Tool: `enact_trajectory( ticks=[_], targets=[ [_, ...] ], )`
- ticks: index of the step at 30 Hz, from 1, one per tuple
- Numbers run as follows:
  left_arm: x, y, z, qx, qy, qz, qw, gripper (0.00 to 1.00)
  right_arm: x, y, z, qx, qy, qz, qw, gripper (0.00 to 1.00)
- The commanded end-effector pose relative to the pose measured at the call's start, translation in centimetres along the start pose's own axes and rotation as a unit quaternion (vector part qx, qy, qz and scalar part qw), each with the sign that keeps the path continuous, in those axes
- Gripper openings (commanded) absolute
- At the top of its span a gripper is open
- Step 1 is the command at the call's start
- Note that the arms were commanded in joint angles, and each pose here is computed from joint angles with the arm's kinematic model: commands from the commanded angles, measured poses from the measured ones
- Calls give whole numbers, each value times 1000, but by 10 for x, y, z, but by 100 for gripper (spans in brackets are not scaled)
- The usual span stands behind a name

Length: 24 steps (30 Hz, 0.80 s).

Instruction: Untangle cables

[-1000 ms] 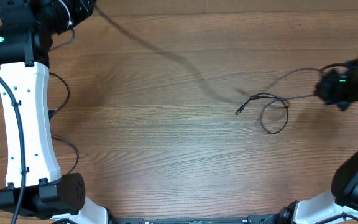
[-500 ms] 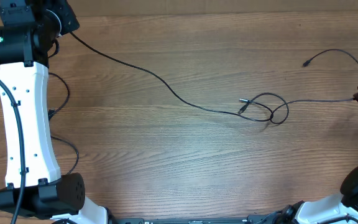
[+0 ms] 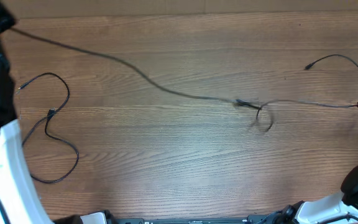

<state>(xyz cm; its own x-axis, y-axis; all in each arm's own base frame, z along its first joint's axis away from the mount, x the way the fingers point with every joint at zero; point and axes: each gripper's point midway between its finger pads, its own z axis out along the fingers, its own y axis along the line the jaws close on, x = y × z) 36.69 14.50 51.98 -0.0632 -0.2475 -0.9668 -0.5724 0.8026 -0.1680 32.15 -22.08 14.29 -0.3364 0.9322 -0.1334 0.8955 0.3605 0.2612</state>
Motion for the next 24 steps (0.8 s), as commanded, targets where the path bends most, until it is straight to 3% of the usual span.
enact_trajectory(
  ticks=[1, 5, 9, 10, 11, 13, 14, 18, 24],
  targets=[
    [-1, 16, 2, -23, 3, 49, 999, 4, 0, 10, 1, -20, 8, -13, 1000, 4],
    [20, -22, -1, 79, 44, 72, 993, 4, 20, 44, -1, -100, 45, -103, 989, 4],
    [38, -82, -23, 230, 76, 76, 967, 4, 57, 77, -3, -147, 83, -201, 965, 6],
    [42, -93, -29, 253, 84, 78, 961, 4, 65, 81, -1, -140, 87, -215, 963, 14],
    [49, -106, -37, 279, 93, 81, 952, 4, 73, 84, 1, -130, 90, -227, 961, 32],
    [59, -122, -49, 303, 108, 89, 943, 4, 87, 90, 3, -116, 96, -249, 957, 90],
    [63, -128, -53, 312, 113, 94, 939, 4, 93, 93, 4, -114, 100, -257, 954, 100],
    [82, -150, -74, 346, 140, 109, 921, 4, 113, 102, 1, -111, 114, -292, 943, 100],
    [156, -181, -97, 386, 244, 191, 869, 4, 123, 97, -4, -100, 135, -292, 942, 100]
  ],
)
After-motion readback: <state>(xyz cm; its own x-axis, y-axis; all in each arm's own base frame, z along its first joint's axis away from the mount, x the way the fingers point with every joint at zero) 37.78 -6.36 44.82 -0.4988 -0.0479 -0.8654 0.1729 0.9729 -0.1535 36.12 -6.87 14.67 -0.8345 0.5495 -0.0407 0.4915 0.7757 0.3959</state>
